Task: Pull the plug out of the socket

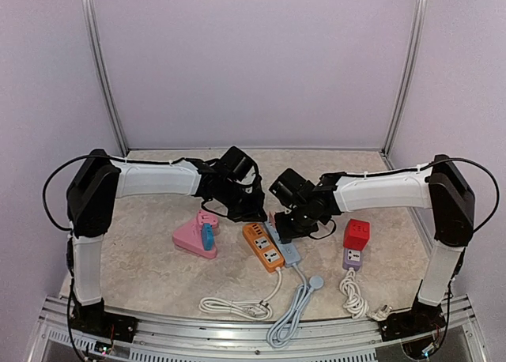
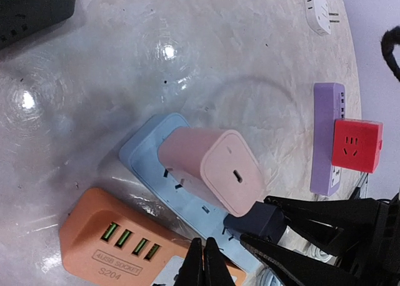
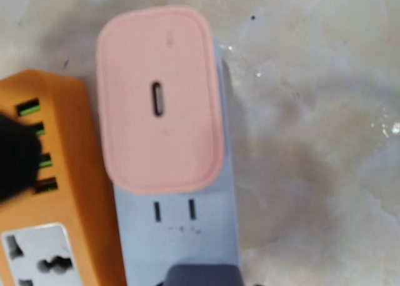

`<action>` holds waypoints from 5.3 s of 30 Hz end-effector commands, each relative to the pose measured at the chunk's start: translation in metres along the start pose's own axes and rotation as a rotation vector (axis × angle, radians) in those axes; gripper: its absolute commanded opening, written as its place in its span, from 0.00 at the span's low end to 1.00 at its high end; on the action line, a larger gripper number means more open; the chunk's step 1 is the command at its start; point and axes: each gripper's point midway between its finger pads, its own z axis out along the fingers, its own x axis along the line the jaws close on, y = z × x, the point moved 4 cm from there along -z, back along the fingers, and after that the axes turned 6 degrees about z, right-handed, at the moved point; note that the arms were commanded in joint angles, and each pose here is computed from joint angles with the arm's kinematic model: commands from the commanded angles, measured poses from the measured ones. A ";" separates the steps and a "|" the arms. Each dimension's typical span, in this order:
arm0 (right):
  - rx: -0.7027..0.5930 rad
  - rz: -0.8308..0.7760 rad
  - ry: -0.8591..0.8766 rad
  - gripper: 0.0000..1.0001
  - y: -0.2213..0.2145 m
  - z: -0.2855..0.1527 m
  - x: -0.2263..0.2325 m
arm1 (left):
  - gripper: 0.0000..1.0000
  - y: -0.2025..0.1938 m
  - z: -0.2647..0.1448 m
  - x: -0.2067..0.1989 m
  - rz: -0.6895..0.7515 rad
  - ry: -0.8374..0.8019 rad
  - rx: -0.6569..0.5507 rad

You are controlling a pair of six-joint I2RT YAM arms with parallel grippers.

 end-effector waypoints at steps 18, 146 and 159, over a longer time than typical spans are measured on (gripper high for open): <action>-0.075 0.112 0.054 0.00 0.014 0.003 0.006 | 0.00 -0.022 0.059 0.005 -0.075 -0.089 0.083; -0.131 0.277 0.139 0.52 0.127 0.046 -0.115 | 0.00 -0.011 -0.045 0.010 -0.067 0.049 0.040; -0.165 0.233 0.037 0.74 0.127 0.008 -0.123 | 0.00 -0.009 -0.035 0.013 -0.072 0.040 0.045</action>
